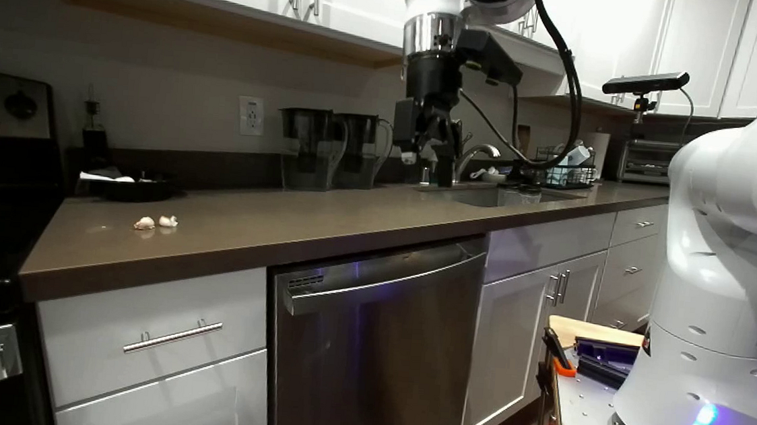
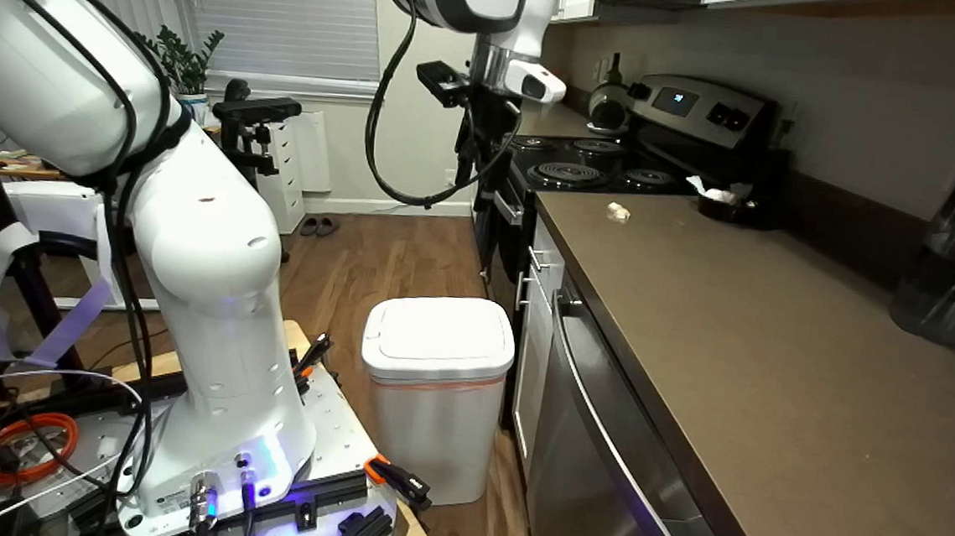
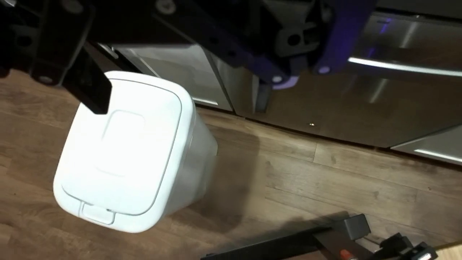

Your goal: Open the bin

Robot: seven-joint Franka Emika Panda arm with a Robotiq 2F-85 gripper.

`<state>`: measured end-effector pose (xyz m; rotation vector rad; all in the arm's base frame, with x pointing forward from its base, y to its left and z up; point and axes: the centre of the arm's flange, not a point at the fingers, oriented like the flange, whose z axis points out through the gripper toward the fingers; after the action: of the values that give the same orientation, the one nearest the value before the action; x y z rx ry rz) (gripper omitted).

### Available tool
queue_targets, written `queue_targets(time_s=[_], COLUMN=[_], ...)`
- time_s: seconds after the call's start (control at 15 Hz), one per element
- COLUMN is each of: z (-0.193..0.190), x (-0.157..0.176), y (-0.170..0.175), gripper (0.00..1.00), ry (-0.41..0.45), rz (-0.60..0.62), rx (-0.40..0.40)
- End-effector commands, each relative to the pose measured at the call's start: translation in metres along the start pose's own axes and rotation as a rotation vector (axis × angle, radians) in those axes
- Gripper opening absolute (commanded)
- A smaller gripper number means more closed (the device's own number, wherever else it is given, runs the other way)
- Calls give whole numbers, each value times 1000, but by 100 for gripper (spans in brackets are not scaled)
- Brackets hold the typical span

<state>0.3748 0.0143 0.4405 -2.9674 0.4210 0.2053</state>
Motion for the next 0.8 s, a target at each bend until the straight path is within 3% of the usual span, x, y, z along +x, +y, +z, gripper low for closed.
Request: queue_targets(time_s=[0.0, 0.33, 0.73], z=[67, 170, 272], x=[-2, -21, -45], y=[-15, -71, -165], gripper=[100, 100, 100], ry=[-64, -63, -59], rz=[-20, -62, -243], rx=[56, 83, 3])
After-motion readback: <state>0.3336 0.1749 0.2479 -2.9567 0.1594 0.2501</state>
